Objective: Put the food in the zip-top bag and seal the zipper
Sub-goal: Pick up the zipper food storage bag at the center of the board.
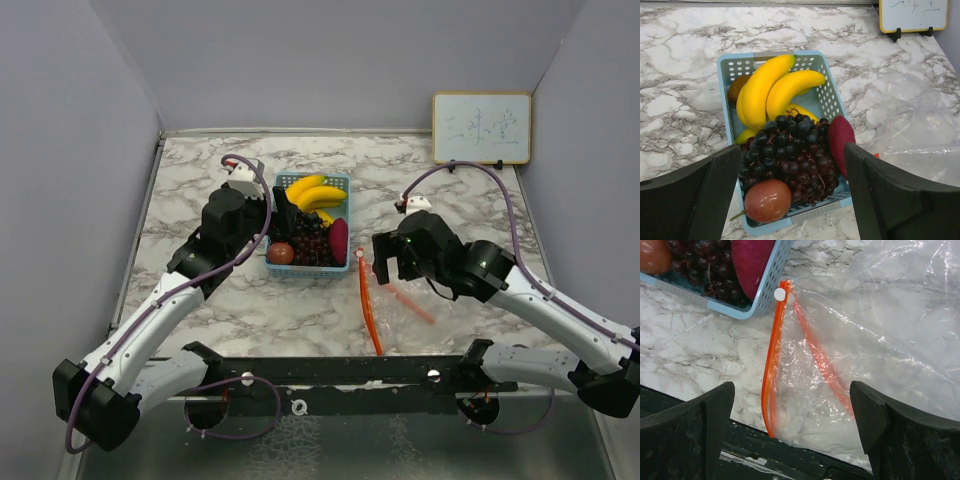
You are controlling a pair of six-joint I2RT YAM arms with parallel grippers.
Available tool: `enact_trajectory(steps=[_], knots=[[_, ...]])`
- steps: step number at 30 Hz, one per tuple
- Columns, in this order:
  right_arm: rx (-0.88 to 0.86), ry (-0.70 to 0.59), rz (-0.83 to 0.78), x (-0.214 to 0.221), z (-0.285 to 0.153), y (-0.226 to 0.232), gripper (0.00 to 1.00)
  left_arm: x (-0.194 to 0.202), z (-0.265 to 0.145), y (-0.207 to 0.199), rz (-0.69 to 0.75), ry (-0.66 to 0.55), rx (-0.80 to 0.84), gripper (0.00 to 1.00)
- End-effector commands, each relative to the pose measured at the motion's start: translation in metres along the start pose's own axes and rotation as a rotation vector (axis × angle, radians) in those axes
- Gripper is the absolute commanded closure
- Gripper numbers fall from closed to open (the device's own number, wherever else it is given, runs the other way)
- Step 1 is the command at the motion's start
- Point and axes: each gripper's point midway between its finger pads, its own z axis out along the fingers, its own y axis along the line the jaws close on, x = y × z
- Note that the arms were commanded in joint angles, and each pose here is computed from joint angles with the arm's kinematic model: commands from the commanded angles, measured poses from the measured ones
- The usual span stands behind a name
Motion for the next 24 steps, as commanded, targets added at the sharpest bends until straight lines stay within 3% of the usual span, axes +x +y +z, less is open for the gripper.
enact_trajectory(steps=[1,10,14,18,24], knots=[[0.046,-0.017,-0.009,-0.008,-0.004,-0.007,0.00,-0.004,-0.006,0.000,-0.004,-0.019,-0.001,0.15],[-0.055,-0.085,-0.023,-0.007,-0.010,0.001,0.01,-0.003,-0.004,0.000,-0.005,-0.013,-0.006,0.14],[-0.109,0.006,-0.038,0.015,0.007,0.015,0.00,-0.001,-0.003,0.001,-0.007,-0.013,-0.009,0.14],[-0.085,0.156,-0.065,0.064,0.029,0.027,0.00,0.001,-0.004,0.001,-0.014,-0.006,-0.006,0.14],[0.028,0.178,-0.080,0.083,0.039,0.018,0.02,0.001,-0.008,0.002,-0.023,-0.022,-0.007,0.14]])
